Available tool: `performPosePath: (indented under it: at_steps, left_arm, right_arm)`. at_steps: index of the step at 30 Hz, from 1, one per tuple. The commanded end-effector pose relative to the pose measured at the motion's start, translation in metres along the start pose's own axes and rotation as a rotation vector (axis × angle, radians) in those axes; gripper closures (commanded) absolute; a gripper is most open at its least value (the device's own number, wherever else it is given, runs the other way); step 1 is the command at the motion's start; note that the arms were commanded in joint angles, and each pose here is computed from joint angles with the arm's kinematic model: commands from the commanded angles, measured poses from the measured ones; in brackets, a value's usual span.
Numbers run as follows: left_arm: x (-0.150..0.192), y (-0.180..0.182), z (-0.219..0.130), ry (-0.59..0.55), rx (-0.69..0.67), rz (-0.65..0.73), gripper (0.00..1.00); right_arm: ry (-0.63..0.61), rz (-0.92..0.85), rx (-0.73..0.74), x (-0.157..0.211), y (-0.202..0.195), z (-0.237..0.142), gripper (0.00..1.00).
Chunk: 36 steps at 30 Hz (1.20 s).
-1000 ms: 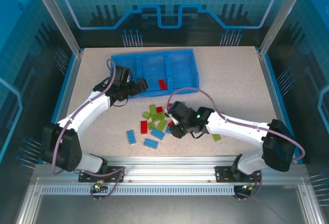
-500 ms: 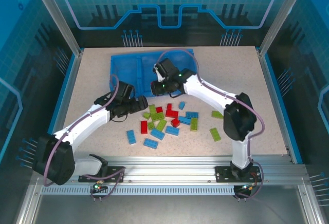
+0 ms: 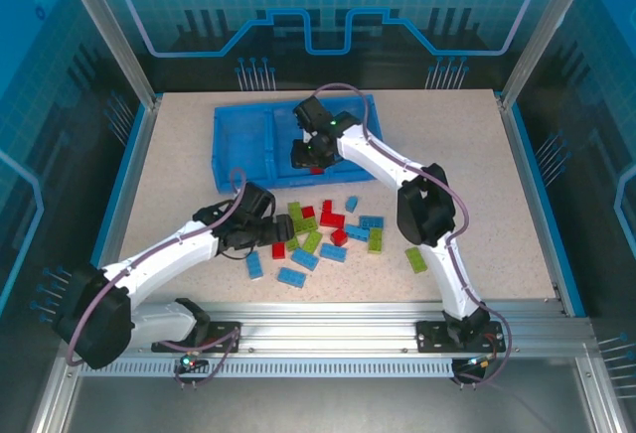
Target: Sort the legos into containers by color
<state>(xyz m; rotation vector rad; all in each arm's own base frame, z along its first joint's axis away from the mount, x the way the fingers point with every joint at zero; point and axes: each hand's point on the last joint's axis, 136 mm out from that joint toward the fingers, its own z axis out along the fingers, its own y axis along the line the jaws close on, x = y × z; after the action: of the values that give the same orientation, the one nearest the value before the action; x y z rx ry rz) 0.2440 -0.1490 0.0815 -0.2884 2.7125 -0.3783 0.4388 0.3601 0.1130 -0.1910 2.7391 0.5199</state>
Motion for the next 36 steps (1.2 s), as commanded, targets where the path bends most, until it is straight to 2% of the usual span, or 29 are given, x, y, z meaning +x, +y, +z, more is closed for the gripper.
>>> performPosePath:
  at_steps: [1,4,7,10,12,15,20,27,36]
  left_arm:
    - [0.004,0.000,0.004,0.013,-0.032,-0.006,0.06]
    - [0.006,-0.001,0.009,0.025,-0.039,-0.002,0.08]
    - [0.009,-0.002,0.014,0.039,-0.042,0.000,0.11]
    - [0.012,-0.005,0.018,0.052,-0.045,0.011,0.13]
    - [0.013,-0.005,0.022,0.060,-0.052,0.017,0.14]
    - [0.014,-0.007,0.028,0.074,-0.058,0.026,0.23]
    - [0.017,-0.004,0.036,0.095,-0.085,0.033,0.39]
    - [0.024,0.002,0.035,0.086,-0.091,0.061,0.40]
    - [0.037,0.012,0.045,0.114,-0.130,0.053,0.44]
  right_arm:
    - [0.053,0.031,0.025,0.005,-0.007,0.009,0.65]
    - [0.060,0.049,0.022,0.005,-0.009,0.012,0.57]
    - [0.063,0.035,-0.022,0.005,-0.001,0.010,0.44]
    - [0.040,-0.013,-0.072,0.005,0.013,0.001,0.39]
    - [-0.016,-0.045,-0.119,0.000,0.028,-0.024,0.36]
    - [-0.054,-0.055,-0.146,0.004,0.033,-0.046,0.35]
    - [-0.083,-0.041,-0.103,0.018,0.011,-0.071,0.34]
    - [-0.067,0.000,-0.046,0.039,-0.030,-0.081,0.34]
    - [-0.109,0.053,0.013,0.044,-0.067,-0.104,0.33]
